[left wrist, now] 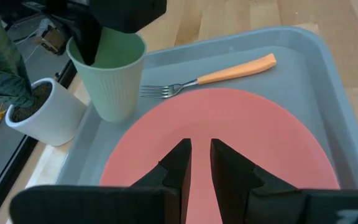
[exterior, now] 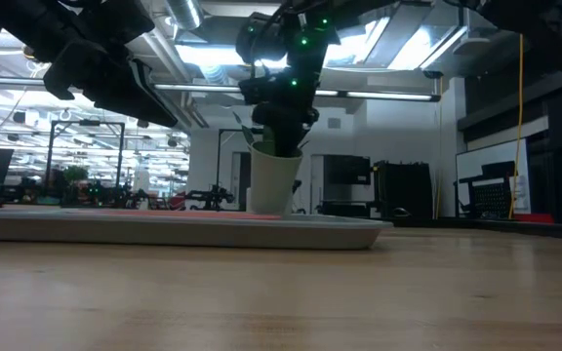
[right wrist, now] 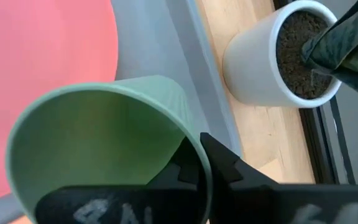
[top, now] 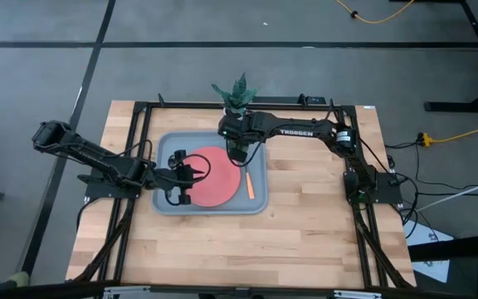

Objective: Pick and place plate/cup/fork/spoon on tray
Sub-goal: Put the green cup on the blue tray above the plate

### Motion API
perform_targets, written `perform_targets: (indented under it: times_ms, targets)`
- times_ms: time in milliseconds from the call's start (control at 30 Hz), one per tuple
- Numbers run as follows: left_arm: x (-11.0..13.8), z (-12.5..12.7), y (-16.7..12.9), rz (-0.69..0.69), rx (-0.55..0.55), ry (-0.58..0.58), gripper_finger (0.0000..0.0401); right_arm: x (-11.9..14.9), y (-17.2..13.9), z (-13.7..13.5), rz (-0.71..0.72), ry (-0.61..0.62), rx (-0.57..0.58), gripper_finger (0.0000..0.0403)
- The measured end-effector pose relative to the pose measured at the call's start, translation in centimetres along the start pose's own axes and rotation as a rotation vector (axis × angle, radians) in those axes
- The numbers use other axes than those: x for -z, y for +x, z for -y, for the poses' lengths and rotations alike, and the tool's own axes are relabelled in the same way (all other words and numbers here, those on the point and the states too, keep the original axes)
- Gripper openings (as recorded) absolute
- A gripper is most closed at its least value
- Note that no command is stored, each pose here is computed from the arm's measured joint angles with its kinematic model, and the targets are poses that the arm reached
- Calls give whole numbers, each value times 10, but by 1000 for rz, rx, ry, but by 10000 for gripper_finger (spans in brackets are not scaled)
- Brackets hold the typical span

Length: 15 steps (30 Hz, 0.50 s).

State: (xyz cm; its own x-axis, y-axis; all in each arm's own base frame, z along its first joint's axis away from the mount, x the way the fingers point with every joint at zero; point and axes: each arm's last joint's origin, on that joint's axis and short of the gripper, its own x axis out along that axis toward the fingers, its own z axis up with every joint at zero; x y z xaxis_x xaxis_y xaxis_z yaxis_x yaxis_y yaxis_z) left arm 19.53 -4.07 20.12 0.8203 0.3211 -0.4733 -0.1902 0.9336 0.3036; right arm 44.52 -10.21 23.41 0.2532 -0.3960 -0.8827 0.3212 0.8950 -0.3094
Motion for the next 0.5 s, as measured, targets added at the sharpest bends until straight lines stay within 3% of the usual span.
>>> perform_targets:
  times_ms: [500]
  targets:
    - [0, 0, 0, 0, 0, 0, 53, 4, 3, 0, -44, -31, -4, 2]
